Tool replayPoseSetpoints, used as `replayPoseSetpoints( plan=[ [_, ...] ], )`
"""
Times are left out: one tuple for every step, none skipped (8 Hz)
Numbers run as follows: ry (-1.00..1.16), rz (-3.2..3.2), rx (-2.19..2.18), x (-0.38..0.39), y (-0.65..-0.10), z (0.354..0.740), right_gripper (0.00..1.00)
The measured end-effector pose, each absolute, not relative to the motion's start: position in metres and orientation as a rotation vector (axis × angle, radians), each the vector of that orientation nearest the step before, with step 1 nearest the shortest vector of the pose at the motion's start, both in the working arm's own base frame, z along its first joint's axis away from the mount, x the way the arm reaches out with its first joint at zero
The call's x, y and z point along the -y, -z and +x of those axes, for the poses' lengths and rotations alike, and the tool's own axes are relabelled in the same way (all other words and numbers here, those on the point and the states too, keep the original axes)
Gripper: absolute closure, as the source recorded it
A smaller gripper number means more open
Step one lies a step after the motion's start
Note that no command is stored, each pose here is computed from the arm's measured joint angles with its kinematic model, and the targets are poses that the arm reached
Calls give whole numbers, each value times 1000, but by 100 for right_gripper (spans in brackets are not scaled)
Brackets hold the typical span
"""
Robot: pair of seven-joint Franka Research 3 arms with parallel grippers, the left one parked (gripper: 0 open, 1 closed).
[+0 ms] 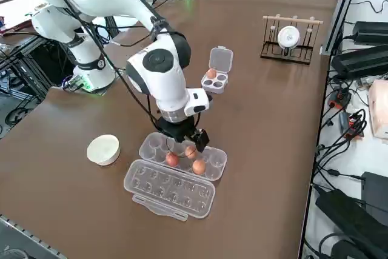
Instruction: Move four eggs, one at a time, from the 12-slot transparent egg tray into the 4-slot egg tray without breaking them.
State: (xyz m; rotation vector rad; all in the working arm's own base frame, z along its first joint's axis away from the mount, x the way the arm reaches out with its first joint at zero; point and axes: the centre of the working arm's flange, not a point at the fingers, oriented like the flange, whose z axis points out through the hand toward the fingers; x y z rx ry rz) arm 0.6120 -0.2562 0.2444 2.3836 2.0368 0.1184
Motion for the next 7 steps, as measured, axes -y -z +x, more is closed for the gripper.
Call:
replayPoseSetpoints(
  plan=[
    [-121, 2378, -2039, 260, -242, 615, 3],
    [-123, 2376, -2039, 262, -241, 617, 3],
    [-123, 2376, -2045, 260, -240, 617, 3],
    [-122, 2378, -2056, 257, -237, 618, 4],
    [-119, 2381, -2065, 255, -234, 618, 4],
    [-113, 2383, -2078, 255, -230, 617, 6],
    [-104, 2387, -2095, 254, -226, 615, 7]
  ],
)
